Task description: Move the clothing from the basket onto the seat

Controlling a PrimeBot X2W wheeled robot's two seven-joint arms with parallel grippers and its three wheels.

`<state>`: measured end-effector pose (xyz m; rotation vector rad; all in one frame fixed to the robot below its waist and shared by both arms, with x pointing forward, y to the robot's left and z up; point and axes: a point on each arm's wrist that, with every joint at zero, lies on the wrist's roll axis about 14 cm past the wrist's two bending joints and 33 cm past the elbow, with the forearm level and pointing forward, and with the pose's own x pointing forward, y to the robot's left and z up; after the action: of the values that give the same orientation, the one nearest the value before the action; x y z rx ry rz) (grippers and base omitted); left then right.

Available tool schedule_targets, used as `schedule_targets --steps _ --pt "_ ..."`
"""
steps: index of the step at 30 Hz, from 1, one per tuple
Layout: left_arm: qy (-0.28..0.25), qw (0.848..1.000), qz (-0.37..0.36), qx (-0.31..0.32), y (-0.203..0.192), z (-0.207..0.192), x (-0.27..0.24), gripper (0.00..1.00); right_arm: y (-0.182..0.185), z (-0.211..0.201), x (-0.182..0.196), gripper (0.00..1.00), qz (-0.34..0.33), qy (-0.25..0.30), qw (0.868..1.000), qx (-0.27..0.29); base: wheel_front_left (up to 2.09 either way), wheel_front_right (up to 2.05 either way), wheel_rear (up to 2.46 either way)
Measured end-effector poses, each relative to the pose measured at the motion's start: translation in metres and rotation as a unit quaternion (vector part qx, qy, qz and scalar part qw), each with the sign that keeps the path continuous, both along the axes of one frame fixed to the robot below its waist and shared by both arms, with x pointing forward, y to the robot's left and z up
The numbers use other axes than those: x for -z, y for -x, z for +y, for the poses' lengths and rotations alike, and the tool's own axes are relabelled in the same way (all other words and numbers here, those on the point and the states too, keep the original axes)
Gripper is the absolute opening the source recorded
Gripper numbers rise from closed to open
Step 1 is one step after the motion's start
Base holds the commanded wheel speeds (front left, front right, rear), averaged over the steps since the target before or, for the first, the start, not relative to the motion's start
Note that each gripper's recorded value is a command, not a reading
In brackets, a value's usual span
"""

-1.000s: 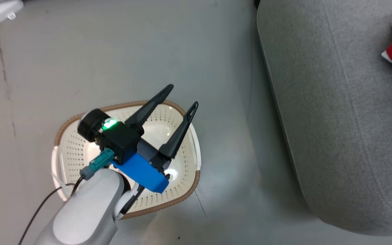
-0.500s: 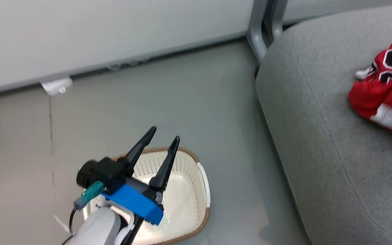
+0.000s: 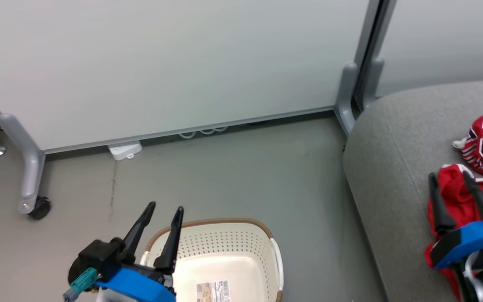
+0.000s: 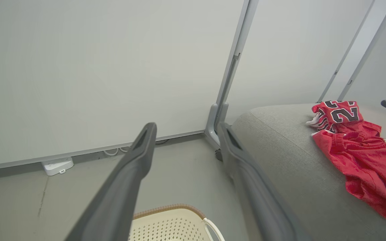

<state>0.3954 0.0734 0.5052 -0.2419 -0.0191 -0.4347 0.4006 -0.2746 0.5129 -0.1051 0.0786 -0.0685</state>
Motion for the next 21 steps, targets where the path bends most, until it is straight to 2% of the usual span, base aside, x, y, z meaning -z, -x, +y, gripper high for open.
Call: schedule_targets --steps 6,10,21 --pt "0.004 0.998 -0.003 -0.069 0.014 0.043 -0.002 1.00 0.006 0.058 0.003 1.00 -0.005 -0.014 0.998 -0.061 0.00 0.00 0.00" --pt "0.005 0.994 -0.002 -0.113 0.022 0.071 -0.001 1.00 0.012 0.086 0.009 1.00 -0.002 -0.036 0.996 -0.082 0.00 0.00 0.00" --pt "0.005 0.983 0.022 -0.181 0.037 0.114 0.016 1.00 0.024 0.117 0.017 1.00 0.003 -0.041 0.993 -0.107 0.00 0.00 0.00"
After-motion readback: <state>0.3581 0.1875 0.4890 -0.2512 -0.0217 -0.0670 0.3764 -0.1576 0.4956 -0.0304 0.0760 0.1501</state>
